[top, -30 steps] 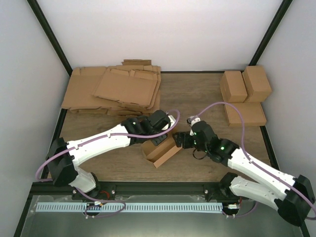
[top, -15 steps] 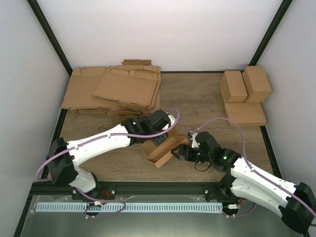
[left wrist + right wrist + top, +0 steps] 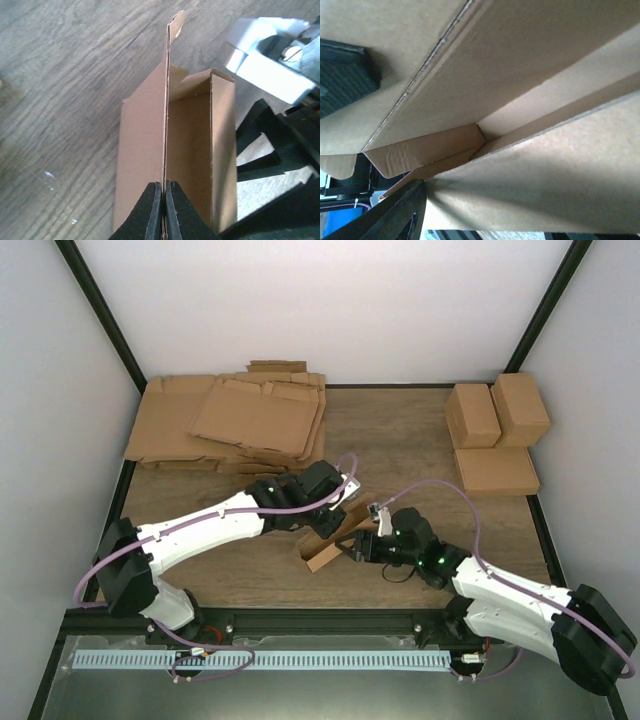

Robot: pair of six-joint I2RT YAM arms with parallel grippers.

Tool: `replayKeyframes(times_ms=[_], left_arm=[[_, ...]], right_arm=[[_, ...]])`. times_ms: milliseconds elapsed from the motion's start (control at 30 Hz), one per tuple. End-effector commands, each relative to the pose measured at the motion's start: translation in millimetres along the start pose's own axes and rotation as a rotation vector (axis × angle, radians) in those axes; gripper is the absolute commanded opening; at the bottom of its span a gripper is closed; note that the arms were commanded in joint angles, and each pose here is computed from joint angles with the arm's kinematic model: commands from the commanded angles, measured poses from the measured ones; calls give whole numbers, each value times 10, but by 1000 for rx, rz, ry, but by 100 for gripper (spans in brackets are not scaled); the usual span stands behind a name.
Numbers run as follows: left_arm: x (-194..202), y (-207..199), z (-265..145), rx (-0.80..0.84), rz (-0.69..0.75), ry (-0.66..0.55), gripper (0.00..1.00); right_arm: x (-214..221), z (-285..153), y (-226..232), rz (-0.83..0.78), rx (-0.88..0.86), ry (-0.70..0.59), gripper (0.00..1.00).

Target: Fold the paper box

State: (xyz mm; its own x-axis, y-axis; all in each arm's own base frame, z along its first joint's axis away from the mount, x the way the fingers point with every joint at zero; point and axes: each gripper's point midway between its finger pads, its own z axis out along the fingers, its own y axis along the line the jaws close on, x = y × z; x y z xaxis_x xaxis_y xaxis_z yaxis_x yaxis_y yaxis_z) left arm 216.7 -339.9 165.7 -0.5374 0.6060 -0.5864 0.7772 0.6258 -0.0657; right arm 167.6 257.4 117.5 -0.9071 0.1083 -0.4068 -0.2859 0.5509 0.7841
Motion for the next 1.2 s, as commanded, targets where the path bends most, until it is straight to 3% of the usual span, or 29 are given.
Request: replayKeyframes(times_ms=[0, 267, 433, 667, 900, 1000, 1167], left_arm=[[120, -280, 80, 161, -80, 43, 5], [168, -126, 163, 151, -194, 62, 9], [154, -185, 143, 189, -202, 52, 32], [230, -304, 206, 262, -223, 77, 67], [308, -373, 329, 304, -276, 99, 84], [296, -370, 364, 304, -304, 97, 99], [55, -221, 121, 250, -329, -5, 100]], right_arm=[[-310, -79, 343, -76, -142, -165, 63], [-371, -135, 369, -108, -153, -216, 58], [-318, -95, 191, -86, -82, -197, 63], [-56, -44, -205, -14, -46, -183, 63], [120, 48, -483, -3, 54, -108, 70], [139, 51, -568, -5, 115, -85, 77], [64, -87, -702, -30, 232, -126, 83]])
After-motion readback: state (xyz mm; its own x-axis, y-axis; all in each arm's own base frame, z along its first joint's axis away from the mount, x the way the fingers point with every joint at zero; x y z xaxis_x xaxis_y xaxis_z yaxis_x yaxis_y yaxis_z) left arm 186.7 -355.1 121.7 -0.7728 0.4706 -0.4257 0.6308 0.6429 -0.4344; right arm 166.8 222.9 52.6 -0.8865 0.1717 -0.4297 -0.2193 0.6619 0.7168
